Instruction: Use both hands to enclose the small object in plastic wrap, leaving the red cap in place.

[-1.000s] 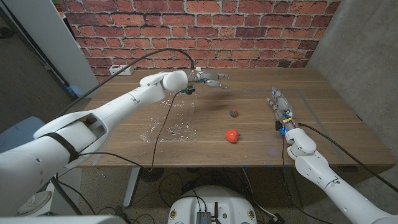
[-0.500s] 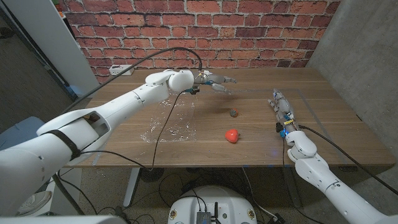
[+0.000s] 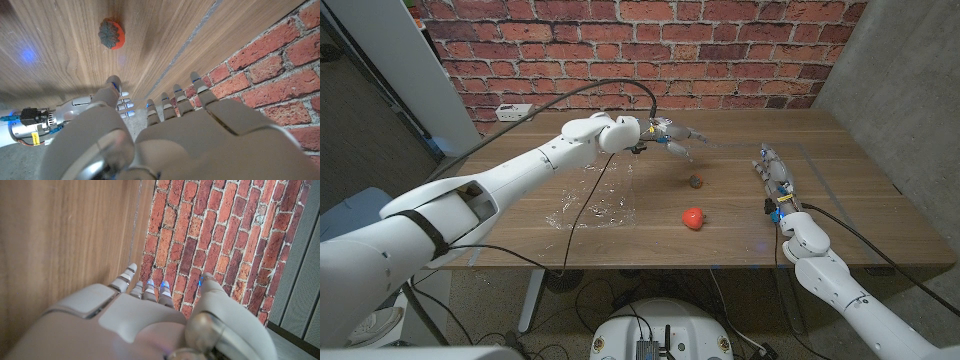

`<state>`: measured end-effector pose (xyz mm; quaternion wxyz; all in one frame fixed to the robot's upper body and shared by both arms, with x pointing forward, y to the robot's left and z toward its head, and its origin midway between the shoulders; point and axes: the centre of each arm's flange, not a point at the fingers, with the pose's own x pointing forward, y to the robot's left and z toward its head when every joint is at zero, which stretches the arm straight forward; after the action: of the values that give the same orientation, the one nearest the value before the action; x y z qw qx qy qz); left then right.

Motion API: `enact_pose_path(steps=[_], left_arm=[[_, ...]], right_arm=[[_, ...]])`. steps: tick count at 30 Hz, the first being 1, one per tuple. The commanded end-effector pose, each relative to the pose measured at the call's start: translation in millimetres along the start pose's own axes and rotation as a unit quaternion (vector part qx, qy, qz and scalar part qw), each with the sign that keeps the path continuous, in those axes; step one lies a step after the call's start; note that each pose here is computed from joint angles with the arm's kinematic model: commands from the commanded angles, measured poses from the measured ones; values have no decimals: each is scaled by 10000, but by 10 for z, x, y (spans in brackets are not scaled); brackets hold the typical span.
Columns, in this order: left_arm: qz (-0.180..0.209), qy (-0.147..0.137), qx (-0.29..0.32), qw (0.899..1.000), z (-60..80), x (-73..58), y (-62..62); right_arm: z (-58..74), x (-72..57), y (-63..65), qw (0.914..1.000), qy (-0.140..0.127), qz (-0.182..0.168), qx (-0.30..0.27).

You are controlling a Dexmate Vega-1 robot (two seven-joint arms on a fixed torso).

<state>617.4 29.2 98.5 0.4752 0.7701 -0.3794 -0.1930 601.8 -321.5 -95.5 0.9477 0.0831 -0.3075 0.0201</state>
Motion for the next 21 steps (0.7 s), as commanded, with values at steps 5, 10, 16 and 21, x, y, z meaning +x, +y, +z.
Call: enact_pose_path(steps=[5, 10, 16, 21], left_arm=[[-212, -83, 644, 9977, 167, 73, -39], [-215, -149, 737, 9969, 209, 93, -61], [-237, -238, 818, 9961, 257, 117, -93], [-290, -294, 830, 9957, 279, 143, -114]], right_arm=[[-1, -74, -12, 9999, -24, -95, 28], [-1, -92, -12, 9999, -18, -113, 28], [4, -110, -19, 9999, -24, -118, 22], [1, -125, -22, 9999, -17, -118, 34]])
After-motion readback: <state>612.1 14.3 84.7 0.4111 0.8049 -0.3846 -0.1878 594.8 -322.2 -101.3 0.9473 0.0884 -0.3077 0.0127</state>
